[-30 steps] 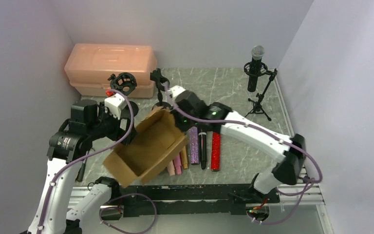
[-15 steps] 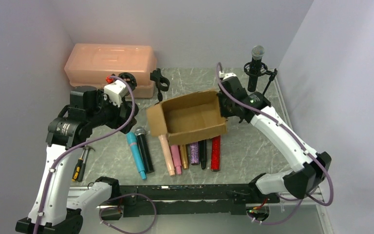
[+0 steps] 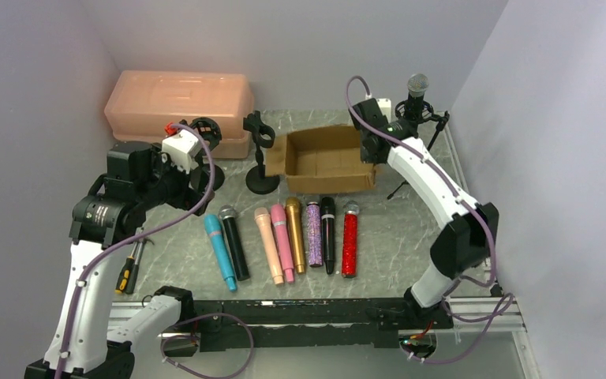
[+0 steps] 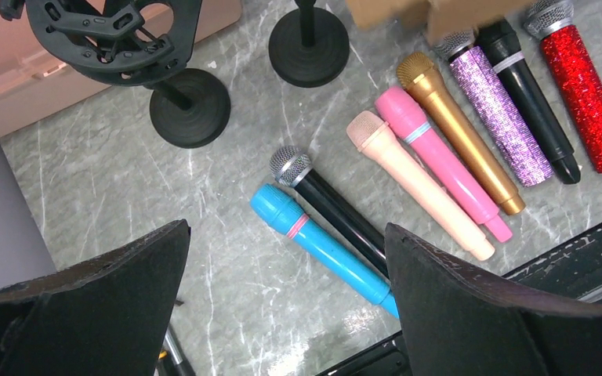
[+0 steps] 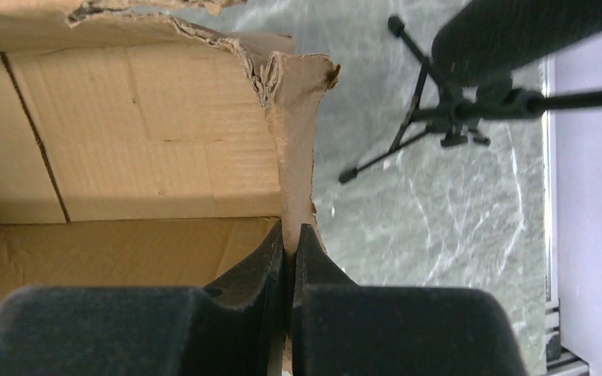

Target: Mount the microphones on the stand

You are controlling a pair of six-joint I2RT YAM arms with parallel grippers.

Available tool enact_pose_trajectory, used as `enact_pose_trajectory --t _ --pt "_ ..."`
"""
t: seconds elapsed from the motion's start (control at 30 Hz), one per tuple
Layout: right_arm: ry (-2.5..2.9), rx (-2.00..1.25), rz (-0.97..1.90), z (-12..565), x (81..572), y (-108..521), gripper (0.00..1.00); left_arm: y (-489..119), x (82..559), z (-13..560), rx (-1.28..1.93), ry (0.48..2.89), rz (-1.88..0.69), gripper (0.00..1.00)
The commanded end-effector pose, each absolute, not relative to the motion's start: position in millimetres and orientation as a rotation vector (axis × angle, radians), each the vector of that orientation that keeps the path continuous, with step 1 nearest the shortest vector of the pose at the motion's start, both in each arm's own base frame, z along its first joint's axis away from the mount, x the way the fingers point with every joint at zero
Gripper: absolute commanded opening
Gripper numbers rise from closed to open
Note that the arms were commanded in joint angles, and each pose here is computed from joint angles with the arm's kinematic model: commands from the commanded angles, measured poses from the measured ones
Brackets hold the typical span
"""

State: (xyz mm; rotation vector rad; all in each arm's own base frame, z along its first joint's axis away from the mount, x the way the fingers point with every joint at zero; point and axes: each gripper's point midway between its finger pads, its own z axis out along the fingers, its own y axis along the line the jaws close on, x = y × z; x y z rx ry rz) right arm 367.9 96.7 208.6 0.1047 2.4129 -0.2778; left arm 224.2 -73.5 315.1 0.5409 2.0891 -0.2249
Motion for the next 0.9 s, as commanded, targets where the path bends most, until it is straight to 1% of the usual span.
enact_pose_trajectory --t 0.0,0.2,0.3,0.57,0.63,0.7,0.8,0.87 --pt "2.258 0.277 -0.281 244 419 83 0.0 -67 224 316 0.562 2.072 -0.179 1.0" --pt "2.227 0.32 -0.279 256 466 77 0.0 -65 217 307 0.594 2.087 -0.17 0.99" --pt "2.216 0.333 -0.286 251 491 79 0.01 -65 215 302 0.613 2.098 -0.17 0.99" --pt "2.207 0.382 -0.283 210 545 91 0.06 -61 210 271 0.709 2.167 -0.141 0.99" --pt "2.206 0.386 -0.244 203 554 98 0.11 -57 209 260 0.725 2.196 -0.119 0.99" --pt "2.207 0.376 -0.19 199 561 106 0.2 -52 212 255 0.717 2.202 -0.082 0.99" --pt "2.211 0.361 -0.11 201 566 119 0.45 -41 219 252 0.653 2.216 -0.003 1.0" --pt "2.198 0.364 -0.066 211 565 124 0.57 -34 227 254 0.604 2.212 0.048 1.0"
